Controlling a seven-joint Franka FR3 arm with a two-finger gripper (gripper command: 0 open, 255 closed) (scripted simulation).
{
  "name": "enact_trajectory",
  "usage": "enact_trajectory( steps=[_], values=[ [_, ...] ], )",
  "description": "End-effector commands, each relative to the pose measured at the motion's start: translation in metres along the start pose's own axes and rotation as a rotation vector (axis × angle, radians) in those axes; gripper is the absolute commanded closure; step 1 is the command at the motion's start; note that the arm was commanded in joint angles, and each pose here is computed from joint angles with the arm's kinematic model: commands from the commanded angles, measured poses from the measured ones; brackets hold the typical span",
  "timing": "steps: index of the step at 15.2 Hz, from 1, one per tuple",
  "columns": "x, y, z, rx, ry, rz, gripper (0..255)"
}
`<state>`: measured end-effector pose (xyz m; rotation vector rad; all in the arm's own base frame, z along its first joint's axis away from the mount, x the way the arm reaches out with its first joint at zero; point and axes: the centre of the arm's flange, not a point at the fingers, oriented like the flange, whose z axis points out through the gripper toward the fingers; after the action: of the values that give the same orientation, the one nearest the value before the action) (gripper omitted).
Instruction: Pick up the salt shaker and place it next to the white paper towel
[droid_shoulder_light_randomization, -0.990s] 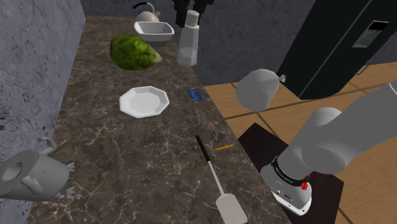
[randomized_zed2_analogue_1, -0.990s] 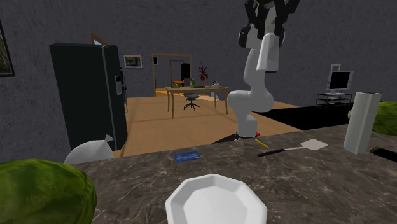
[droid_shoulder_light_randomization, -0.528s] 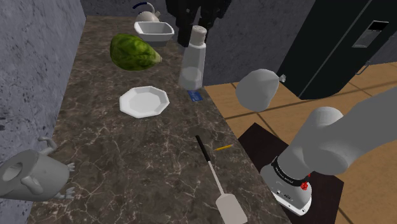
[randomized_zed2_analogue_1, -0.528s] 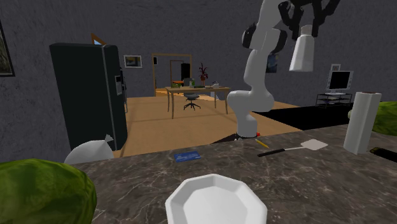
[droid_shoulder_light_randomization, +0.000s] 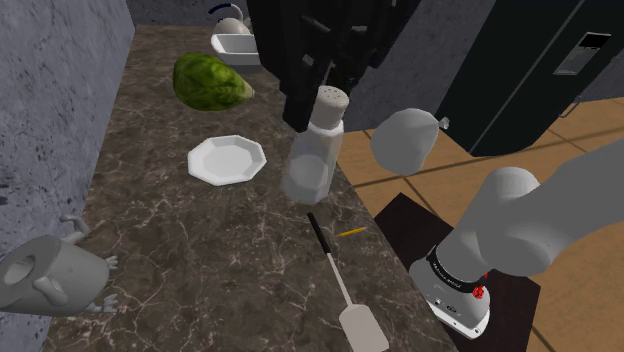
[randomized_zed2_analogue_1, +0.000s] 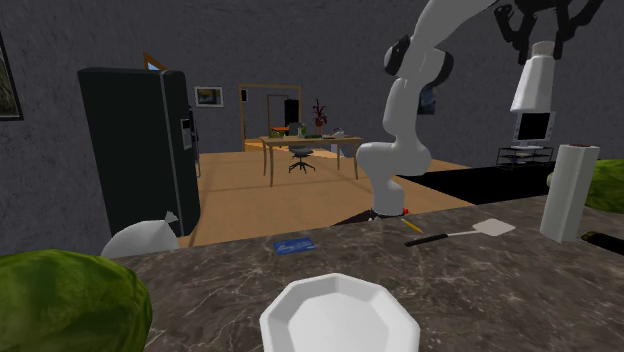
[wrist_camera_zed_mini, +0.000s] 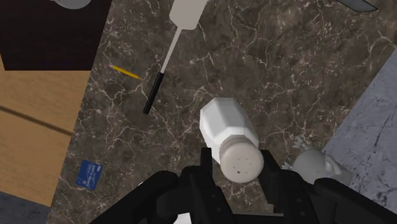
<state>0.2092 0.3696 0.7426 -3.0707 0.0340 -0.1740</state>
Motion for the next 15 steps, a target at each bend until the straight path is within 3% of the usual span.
enact_trajectory(
  steps=[1,3,15],
  values=[
    [-0.022,-0.016,-0.002,0.000,0.000,0.002,255],
    [-0.043,-0.032,-0.003,0.000,0.000,0.002,255],
    [-0.052,-0.030,0.054,0.000,0.000,0.002,255]
  ],
)
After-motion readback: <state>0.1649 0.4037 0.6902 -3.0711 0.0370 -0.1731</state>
